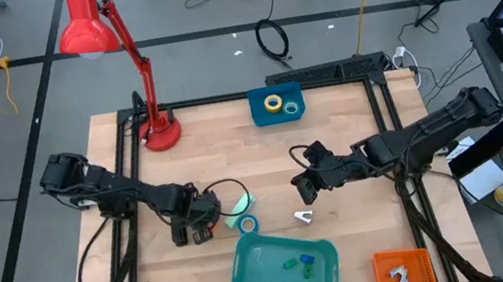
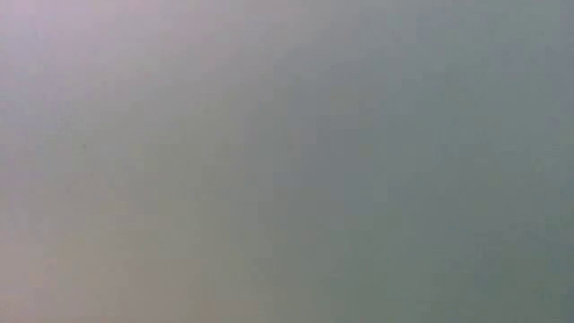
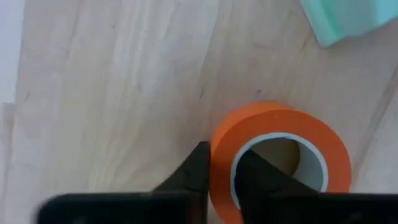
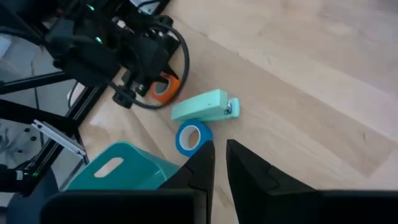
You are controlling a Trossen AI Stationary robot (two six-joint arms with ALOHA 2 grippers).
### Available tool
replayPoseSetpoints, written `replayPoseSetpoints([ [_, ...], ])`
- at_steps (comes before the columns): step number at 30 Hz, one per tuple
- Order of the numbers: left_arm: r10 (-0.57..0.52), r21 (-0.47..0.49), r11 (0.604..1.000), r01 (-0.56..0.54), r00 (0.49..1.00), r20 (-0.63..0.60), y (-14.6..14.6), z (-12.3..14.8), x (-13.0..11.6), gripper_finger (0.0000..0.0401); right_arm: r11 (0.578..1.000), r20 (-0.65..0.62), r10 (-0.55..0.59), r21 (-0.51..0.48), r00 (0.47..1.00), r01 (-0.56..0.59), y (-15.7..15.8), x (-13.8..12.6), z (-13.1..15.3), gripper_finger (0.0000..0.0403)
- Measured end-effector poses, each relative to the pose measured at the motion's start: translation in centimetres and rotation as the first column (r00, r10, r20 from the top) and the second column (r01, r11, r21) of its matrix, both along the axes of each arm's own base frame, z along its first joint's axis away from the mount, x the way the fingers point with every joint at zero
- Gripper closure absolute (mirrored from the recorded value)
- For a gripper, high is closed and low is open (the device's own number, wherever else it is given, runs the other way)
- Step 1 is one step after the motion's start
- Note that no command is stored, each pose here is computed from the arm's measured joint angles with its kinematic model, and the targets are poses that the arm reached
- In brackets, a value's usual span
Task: Pick and place Stapler, Stapler remover, tape
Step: Put the orange tape into the blue bin
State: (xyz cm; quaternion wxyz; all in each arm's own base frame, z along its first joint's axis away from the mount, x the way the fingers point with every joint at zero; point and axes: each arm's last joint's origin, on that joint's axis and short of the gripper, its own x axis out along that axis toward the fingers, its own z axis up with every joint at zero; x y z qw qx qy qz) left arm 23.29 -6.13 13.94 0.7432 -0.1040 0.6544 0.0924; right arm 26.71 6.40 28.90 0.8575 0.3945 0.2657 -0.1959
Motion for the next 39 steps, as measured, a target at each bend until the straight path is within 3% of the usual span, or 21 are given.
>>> replayPoseSetpoints([
  [5,0.069,-0.003,0.998,-0.069,0.998,0.007,0.8,1.5,-0.5,0.0364,1.000,-0.045,-0.017,0.011,0.999,0.017,0.2,-0.4,-0.4,0.0384],
  [12,0.158,-0.044,0.987,-0.152,0.966,0.206,4.2,6.0,2.1,0.0364,1.000,-0.065,-0.026,-0.008,0.998,0.025,0.1,-0.5,-0.5,0.0401],
  [18,0.223,-0.071,0.974,-0.213,0.882,0.415,8.9,12.5,5.9,0.0364,0.994,-0.056,-0.093,-0.063,0.994,0.090,-0.6,-0.5,-0.5,0.0399],
  [23,0.282,-0.078,0.955,-0.285,0.798,0.533,15.0,17.5,7.9,0.0364,0.993,-0.084,-0.095,-0.085,0.992,0.088,-2.7,-0.3,-0.4,0.0400],
  [31,0.304,-0.085,0.950,-0.301,0.819,0.487,23.8,19.2,11.2,0.0364,0.987,-0.119,-0.085,-0.145,0.989,0.067,-8.7,-1.4,0.7,0.0402],
  [39,0.258,-0.077,0.965,-0.251,0.851,0.456,27.7,18.8,14.5,0.0364,0.953,-0.131,-0.212,-0.245,0.968,0.176,-13.4,-4.5,2.2,0.0402],
])
